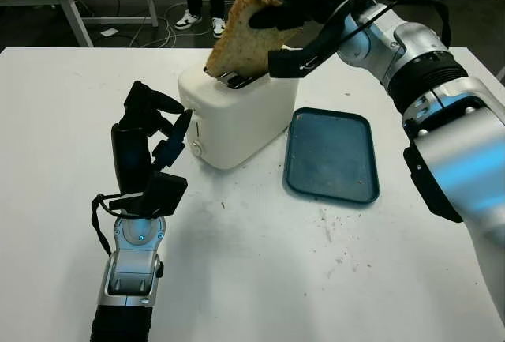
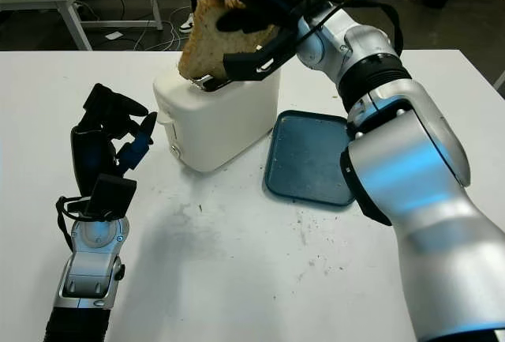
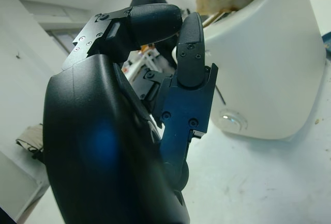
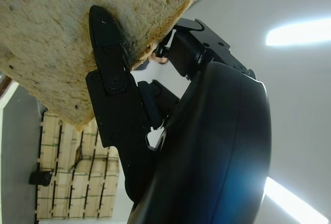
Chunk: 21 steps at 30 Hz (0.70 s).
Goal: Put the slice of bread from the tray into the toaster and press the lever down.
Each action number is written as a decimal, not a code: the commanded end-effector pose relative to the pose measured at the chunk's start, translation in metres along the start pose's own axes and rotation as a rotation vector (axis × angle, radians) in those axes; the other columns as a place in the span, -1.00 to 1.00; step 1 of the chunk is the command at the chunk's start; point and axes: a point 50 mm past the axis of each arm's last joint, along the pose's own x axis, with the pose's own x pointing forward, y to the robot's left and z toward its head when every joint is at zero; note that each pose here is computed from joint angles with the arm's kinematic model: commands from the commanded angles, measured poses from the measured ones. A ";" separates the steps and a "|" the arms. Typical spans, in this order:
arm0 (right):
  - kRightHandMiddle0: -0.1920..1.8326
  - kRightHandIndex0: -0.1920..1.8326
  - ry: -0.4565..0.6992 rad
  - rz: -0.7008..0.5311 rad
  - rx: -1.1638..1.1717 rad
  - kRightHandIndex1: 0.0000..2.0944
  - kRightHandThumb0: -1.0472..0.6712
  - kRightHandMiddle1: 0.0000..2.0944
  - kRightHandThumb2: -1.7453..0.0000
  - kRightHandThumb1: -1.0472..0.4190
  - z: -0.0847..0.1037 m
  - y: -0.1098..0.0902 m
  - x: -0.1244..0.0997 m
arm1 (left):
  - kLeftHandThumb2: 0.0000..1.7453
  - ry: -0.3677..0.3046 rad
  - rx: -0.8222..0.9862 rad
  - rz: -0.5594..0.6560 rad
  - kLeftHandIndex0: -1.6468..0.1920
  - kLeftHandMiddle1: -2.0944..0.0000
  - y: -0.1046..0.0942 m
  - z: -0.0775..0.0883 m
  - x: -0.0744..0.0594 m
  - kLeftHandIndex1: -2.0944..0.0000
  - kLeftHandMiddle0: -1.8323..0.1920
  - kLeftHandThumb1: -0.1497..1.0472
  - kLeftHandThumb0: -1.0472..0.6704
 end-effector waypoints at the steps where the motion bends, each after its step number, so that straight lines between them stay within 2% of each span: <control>1: 0.00 0.32 0.034 0.018 -0.016 0.67 -0.39 0.67 0.58 -0.83 -0.008 0.000 -0.004 | -0.76 -0.017 -0.003 0.004 0.37 -0.67 -0.001 0.004 0.003 -0.67 0.04 0.79 -0.19; 12: -0.02 0.29 0.049 0.079 -0.117 0.67 -0.39 0.67 0.58 -0.83 -0.018 -0.001 -0.009 | -0.77 -0.016 0.002 0.004 0.38 -0.67 -0.001 0.005 0.003 -0.67 0.04 0.79 -0.18; 21: 0.00 0.31 0.014 0.089 -0.212 0.67 -0.37 0.67 0.64 -0.83 -0.019 -0.002 -0.011 | -0.76 -0.017 0.002 0.002 0.39 -0.67 -0.001 0.005 0.003 -0.67 0.05 0.79 -0.18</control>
